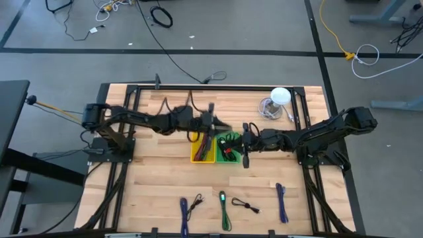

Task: Pick & Place USB Port
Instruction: Put the black charger cable into the green basket

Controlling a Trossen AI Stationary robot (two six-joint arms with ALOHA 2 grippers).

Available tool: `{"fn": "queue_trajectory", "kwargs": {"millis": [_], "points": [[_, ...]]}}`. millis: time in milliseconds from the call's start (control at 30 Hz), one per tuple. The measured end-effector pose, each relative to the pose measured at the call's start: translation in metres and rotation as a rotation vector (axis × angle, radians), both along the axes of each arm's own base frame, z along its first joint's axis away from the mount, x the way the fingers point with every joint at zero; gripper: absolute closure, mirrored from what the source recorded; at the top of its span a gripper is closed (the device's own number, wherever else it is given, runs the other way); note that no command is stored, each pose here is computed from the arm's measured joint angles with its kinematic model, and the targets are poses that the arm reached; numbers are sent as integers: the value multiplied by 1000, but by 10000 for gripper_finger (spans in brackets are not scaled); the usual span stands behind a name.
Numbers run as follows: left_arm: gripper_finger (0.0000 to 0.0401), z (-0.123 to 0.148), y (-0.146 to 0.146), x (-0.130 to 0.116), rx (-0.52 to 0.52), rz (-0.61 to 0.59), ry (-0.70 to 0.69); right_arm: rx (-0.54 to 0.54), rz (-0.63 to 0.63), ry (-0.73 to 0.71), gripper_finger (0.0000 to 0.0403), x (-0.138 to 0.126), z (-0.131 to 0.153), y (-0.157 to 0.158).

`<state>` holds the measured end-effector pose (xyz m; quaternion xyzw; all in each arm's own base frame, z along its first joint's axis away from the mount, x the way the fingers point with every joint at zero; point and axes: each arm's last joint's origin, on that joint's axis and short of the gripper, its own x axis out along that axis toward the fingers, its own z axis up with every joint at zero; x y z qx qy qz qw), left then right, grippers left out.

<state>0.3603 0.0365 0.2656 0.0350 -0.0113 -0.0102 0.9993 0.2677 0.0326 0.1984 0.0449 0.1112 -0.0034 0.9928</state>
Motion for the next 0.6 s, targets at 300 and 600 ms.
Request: {"fn": "queue_trajectory", "kwargs": {"millis": [300, 600], "points": [[348, 29, 18, -31, -11, 66, 81, 108, -13, 8, 384, -15, -20, -1], [348, 28, 20, -34, -15, 77, 122, 198, -42, 11, 384, -15, -43, 10]]}}
